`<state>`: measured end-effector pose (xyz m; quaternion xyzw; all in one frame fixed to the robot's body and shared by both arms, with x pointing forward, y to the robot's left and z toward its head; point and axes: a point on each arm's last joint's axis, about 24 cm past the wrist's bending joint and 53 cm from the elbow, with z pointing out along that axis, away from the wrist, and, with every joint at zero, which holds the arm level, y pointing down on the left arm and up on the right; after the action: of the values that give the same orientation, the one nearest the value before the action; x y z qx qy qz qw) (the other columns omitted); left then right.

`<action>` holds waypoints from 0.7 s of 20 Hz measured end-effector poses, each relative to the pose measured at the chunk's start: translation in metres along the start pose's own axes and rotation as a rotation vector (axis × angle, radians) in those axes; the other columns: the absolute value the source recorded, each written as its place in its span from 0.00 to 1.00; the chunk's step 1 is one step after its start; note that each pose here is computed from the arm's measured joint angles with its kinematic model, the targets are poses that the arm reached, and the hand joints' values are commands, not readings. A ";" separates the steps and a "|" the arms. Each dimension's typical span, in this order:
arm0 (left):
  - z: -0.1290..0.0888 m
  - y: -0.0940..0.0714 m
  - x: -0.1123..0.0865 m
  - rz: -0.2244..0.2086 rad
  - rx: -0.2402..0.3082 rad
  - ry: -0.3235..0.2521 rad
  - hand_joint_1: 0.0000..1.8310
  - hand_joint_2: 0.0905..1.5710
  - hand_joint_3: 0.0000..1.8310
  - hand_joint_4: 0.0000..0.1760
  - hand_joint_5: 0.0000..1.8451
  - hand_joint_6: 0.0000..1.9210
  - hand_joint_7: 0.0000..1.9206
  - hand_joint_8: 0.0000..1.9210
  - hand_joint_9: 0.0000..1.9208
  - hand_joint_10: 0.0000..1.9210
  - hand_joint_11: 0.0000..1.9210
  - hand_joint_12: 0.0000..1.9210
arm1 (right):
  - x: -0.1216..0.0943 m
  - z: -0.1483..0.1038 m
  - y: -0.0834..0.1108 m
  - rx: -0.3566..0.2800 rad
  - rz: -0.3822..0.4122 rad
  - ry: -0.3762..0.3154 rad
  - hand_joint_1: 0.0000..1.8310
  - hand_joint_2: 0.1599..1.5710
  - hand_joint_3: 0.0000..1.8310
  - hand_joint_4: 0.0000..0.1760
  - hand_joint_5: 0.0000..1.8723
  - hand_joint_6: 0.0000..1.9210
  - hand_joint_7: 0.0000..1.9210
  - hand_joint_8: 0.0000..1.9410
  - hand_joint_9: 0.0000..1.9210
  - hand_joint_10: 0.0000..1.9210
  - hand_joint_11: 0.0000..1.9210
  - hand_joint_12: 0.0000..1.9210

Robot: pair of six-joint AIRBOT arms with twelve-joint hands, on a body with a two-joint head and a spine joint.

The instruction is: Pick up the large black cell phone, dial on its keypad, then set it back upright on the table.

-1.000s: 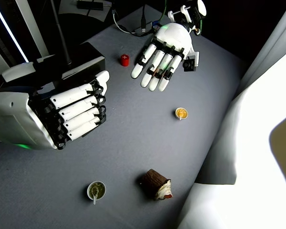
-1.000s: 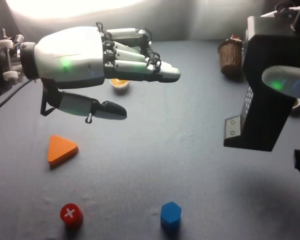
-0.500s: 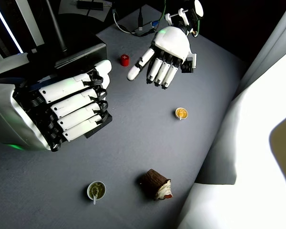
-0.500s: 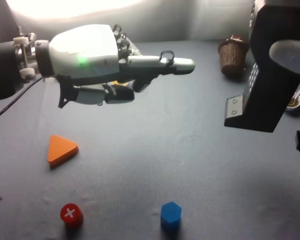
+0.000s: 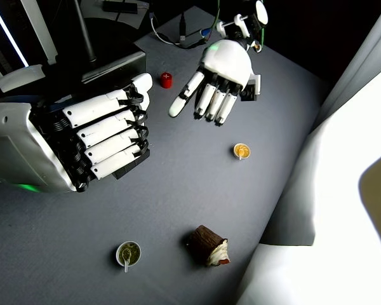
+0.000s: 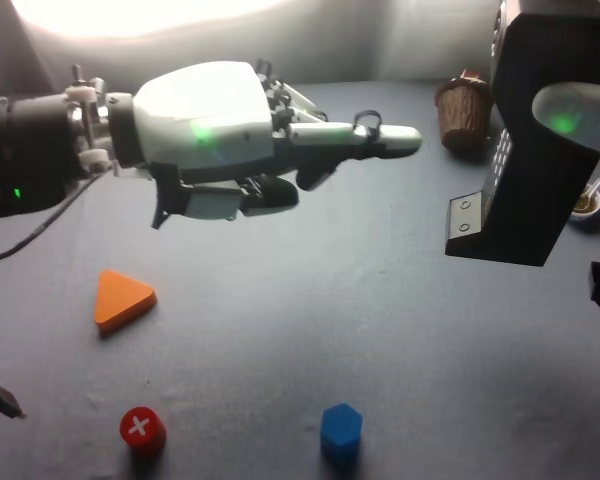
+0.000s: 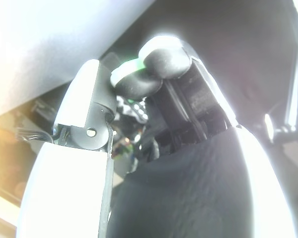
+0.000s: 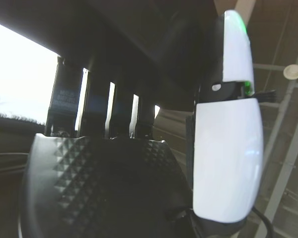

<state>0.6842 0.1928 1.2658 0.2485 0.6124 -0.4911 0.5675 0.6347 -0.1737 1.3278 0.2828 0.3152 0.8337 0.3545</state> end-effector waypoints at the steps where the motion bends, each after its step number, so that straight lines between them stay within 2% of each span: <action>1: 0.003 -0.002 0.000 -0.003 0.000 -0.004 0.72 0.65 0.29 0.69 0.00 0.00 0.33 0.89 0.50 1.00 0.40 1.00 | 0.000 0.000 0.000 0.000 -0.001 0.000 0.81 0.66 0.00 0.00 0.55 0.34 0.50 0.48 0.47 0.61 0.45 0.82; 3: 0.008 -0.005 -0.003 -0.007 0.000 -0.025 0.72 0.64 0.31 0.71 0.00 0.00 0.33 0.89 0.49 1.00 0.40 1.00 | 0.000 0.001 0.000 0.002 0.000 0.000 0.81 0.66 0.00 0.00 0.56 0.32 0.50 0.47 0.47 0.61 0.46 0.81; 4: 0.010 -0.006 -0.004 -0.015 0.000 -0.037 0.72 0.63 0.31 0.72 0.00 0.00 0.34 0.89 0.49 1.00 0.41 1.00 | 0.000 0.001 0.000 0.002 0.000 0.000 0.77 0.67 0.00 0.00 0.56 0.36 0.50 0.49 0.47 0.67 0.45 0.71; 5: 0.012 -0.009 -0.004 -0.018 0.001 -0.042 0.72 0.63 0.31 0.77 0.00 0.00 0.34 0.89 0.49 1.00 0.41 1.00 | 0.000 0.002 0.000 0.002 0.001 0.001 0.81 0.66 0.00 0.00 0.58 0.31 0.52 0.44 0.48 0.60 0.46 0.79; 7: 0.017 -0.013 -0.002 -0.020 0.010 -0.041 0.72 0.63 0.33 0.78 0.00 0.00 0.34 0.90 0.51 1.00 0.42 1.00 | 0.000 0.002 -0.001 0.004 0.001 -0.001 0.82 0.65 0.00 0.00 0.58 0.29 0.53 0.42 0.50 0.57 0.47 0.80; 9: 0.022 -0.017 0.000 -0.026 0.013 -0.043 0.72 0.62 0.34 0.74 0.00 0.00 0.34 0.90 0.51 1.00 0.38 1.00 | 0.000 0.002 -0.001 0.004 0.001 0.000 0.81 0.66 0.00 0.00 0.58 0.28 0.50 0.48 0.47 0.61 0.45 0.82; 11: 0.025 -0.023 -0.002 -0.034 0.026 -0.054 0.72 0.62 0.34 0.67 0.00 0.00 0.34 0.90 0.51 1.00 0.39 1.00 | 0.000 0.002 0.000 0.003 0.001 -0.001 0.81 0.66 0.00 0.00 0.57 0.30 0.50 0.49 0.47 0.61 0.44 0.82; 13: 0.030 -0.030 -0.004 -0.055 0.038 -0.079 0.72 0.62 0.34 0.71 0.00 0.00 0.34 0.90 0.52 1.00 0.37 1.00 | 0.000 0.002 -0.001 0.004 0.001 0.001 0.81 0.66 0.00 0.00 0.56 0.31 0.50 0.48 0.47 0.62 0.45 0.82; 14: 0.031 -0.035 -0.003 -0.062 0.045 -0.078 0.72 0.61 0.35 0.69 0.00 0.00 0.34 0.90 0.53 1.00 0.37 1.00 | 0.001 0.002 -0.001 0.004 0.001 0.001 0.77 0.66 0.00 0.00 0.56 0.35 0.51 0.48 0.48 0.66 0.46 0.71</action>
<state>0.6692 0.1522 1.2838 0.2229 0.5860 -0.5313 0.5698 0.6358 -0.1722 1.3285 0.2832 0.3168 0.8334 0.3532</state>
